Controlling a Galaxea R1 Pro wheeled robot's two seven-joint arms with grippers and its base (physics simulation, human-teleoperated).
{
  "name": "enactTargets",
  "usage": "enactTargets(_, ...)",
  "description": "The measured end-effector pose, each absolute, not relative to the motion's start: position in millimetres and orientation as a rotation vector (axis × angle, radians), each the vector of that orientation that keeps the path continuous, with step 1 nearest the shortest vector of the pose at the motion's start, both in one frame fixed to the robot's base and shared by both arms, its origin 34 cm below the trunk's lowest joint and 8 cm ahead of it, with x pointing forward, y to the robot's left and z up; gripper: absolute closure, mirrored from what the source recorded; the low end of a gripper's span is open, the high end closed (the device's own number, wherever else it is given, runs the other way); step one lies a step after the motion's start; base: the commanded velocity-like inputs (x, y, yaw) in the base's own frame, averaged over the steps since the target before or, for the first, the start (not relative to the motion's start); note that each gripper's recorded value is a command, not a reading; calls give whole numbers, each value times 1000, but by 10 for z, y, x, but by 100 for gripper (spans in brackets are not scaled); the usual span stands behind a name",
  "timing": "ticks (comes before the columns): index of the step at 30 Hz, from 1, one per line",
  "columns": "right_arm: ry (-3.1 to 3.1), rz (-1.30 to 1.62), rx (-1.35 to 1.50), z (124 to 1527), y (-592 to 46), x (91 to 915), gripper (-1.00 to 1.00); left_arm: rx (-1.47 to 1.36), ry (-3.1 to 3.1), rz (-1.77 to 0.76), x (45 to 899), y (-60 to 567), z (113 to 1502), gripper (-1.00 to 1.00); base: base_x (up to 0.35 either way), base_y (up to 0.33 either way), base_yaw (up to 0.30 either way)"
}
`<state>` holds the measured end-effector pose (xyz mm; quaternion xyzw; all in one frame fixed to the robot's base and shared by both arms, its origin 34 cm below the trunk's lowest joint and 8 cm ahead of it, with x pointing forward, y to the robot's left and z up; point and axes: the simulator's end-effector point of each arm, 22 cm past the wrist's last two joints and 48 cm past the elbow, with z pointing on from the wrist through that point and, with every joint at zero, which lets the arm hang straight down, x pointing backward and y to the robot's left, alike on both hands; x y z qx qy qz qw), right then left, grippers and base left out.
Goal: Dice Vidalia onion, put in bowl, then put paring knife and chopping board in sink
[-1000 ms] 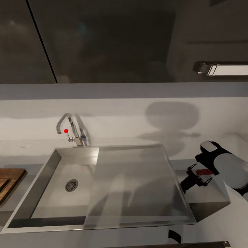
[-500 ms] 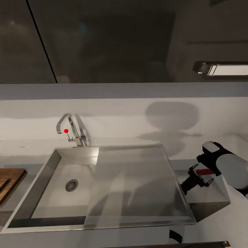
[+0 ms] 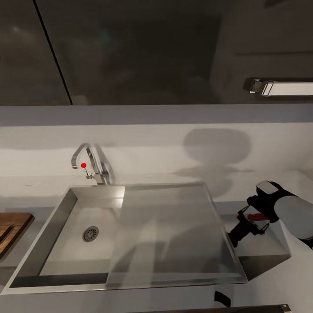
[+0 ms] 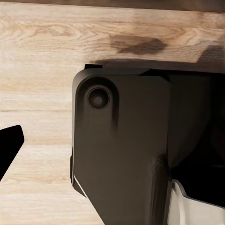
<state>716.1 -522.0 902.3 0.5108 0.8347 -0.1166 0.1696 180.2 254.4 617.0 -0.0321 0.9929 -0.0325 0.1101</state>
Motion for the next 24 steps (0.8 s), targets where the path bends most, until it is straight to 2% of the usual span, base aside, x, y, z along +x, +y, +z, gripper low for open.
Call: enactTargets(24,2364,-292,1450,9009,-5257,7174,-100,-95,2917,-98,1805,2532,6170,-100,0,0,0)
